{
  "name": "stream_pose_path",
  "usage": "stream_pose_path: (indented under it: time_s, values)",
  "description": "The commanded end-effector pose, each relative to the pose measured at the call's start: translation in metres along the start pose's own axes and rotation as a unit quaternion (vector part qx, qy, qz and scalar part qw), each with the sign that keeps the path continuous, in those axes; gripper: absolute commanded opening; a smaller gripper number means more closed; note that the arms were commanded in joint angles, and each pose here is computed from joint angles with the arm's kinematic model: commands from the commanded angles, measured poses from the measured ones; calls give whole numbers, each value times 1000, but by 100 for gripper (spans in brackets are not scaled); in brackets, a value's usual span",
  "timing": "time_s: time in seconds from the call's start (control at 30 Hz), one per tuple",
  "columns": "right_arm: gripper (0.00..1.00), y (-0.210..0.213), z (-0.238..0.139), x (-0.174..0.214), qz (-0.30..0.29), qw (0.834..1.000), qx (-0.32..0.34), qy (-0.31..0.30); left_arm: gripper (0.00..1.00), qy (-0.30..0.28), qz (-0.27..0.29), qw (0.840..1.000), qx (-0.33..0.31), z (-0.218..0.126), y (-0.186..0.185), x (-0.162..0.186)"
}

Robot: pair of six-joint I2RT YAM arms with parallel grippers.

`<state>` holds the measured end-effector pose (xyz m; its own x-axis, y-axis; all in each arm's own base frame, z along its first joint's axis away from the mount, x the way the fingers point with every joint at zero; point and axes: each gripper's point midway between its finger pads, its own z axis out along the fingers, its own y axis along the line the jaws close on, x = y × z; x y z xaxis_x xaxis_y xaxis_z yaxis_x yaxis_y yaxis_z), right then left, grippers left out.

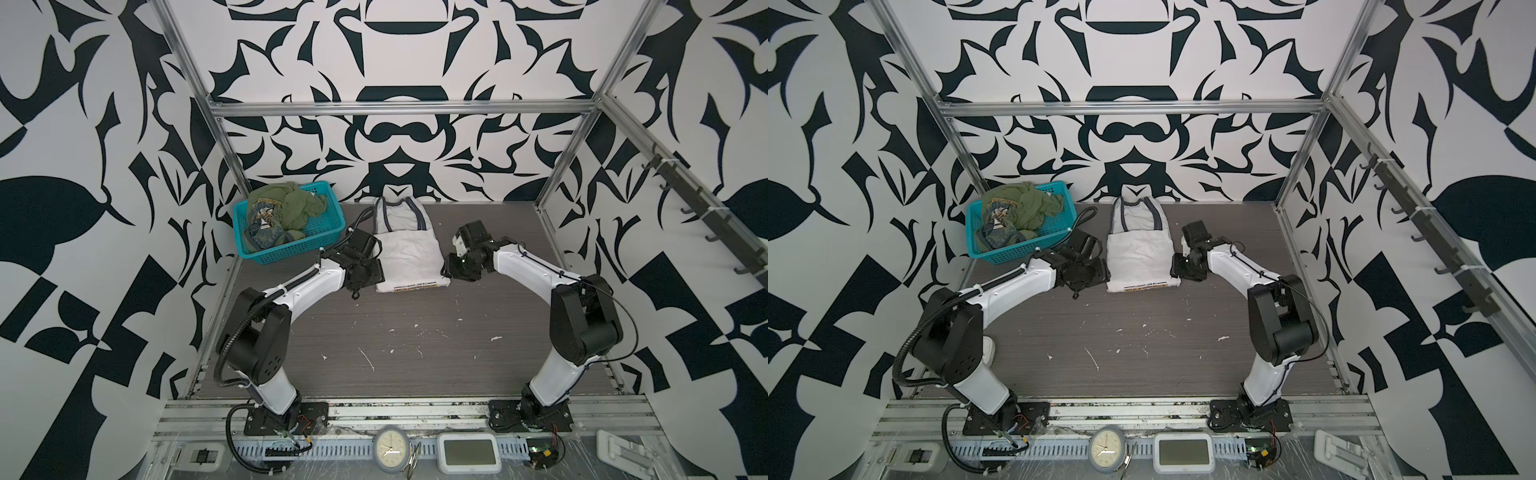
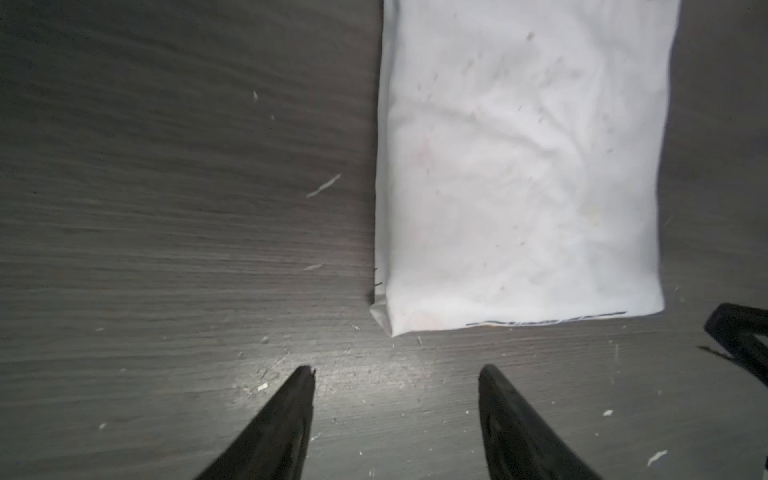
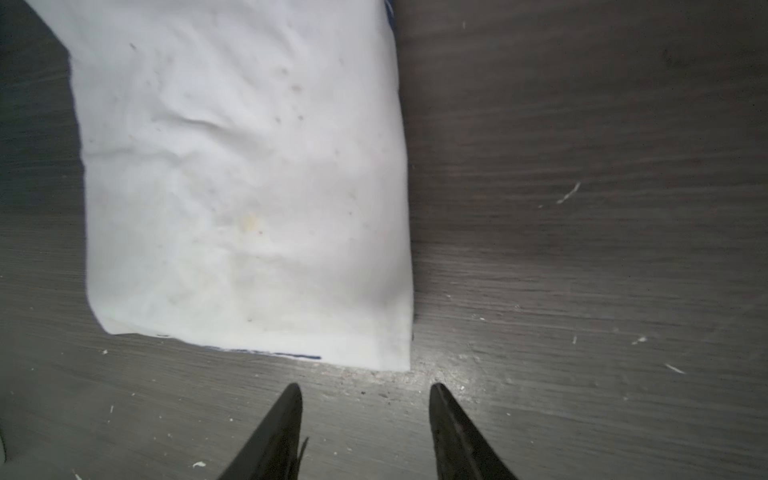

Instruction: Fold and stack the tank tops

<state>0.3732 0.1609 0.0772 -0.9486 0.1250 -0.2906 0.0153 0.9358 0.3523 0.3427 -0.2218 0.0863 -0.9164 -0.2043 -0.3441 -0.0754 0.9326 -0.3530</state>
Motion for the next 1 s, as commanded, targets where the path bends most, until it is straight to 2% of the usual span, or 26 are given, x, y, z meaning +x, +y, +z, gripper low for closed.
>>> stream_pose_path:
  time_s: [0.0,0.23,0.47,0.83,0.97]
  values:
    - [52,16,-5,-14,-14,997,-59,-40,67,-6,11,998,54,13,-16,3]
    - [51,14,9,-11,-34,995,-77,-57,65,2,26,997,76,41,-18,11]
    - [48,13,17,-11,-40,994,-85,-60,54,-2,34,996,76,50,-20,7]
    - [46,7,34,-1,-27,996,-81,-27,40,3,35,996,82,54,-23,7]
    - [42,11,34,2,-21,995,-92,-21,31,6,34,996,82,55,-23,8]
